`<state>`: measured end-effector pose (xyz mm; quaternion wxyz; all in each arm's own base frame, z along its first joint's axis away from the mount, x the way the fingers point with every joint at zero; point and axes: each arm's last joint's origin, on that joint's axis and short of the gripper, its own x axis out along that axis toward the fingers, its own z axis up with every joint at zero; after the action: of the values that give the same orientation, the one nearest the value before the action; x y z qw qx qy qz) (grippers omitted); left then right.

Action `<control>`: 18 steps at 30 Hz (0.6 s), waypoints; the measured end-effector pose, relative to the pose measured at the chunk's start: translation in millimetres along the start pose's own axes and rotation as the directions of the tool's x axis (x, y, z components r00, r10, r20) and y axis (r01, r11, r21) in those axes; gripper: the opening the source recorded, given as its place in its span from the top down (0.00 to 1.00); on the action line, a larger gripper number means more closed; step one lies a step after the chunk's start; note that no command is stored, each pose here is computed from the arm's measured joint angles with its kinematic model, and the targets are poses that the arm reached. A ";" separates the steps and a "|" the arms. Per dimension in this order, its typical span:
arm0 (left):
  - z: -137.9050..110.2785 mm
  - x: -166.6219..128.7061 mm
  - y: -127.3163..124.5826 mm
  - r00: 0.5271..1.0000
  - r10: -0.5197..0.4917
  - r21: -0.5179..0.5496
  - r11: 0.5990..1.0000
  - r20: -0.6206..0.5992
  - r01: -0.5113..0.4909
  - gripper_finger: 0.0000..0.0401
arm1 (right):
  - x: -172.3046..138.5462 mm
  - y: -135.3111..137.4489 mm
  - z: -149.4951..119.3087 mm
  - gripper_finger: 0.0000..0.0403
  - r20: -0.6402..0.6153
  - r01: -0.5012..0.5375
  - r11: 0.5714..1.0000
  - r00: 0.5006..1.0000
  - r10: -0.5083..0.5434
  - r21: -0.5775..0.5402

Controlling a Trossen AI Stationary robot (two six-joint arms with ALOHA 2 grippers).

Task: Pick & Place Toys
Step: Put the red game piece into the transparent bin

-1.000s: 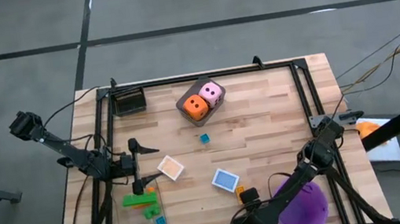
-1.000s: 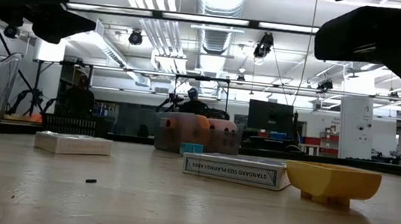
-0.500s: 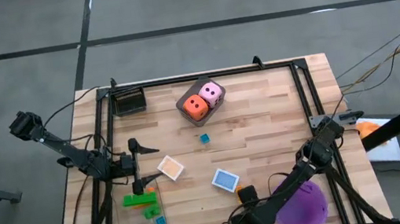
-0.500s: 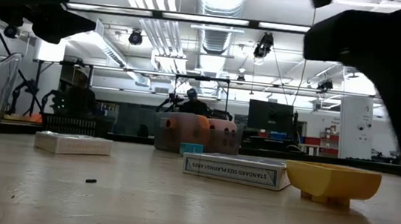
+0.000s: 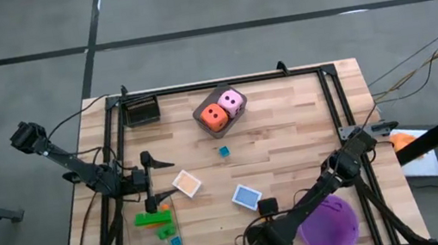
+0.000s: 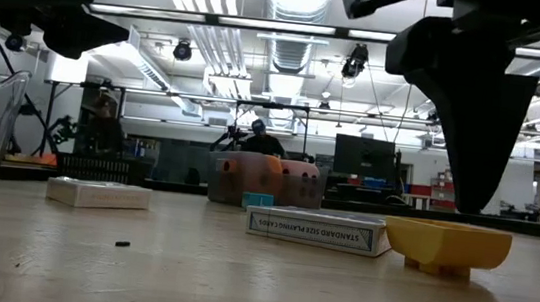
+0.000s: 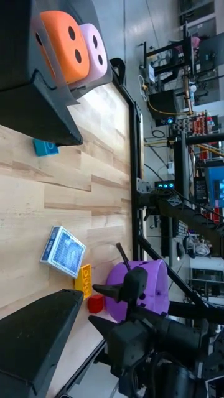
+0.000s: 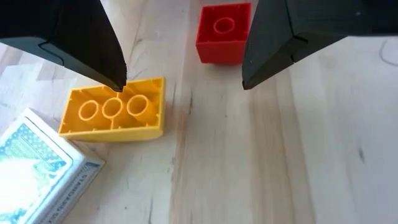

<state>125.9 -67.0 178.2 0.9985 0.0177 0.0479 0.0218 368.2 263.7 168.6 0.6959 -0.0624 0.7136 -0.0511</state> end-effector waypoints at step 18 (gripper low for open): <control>-0.3 0.0 0.1 1.000 0.000 -0.004 1.000 -0.002 0.000 0.01 | -2.5 5.3 -10.9 0.23 -0.170 -0.149 0.989 0.974 0.149 0.011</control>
<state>125.9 -67.0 177.9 0.9984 0.0156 0.0491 0.0222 357.3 269.2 170.5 0.6342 -0.0047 0.7732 -0.0033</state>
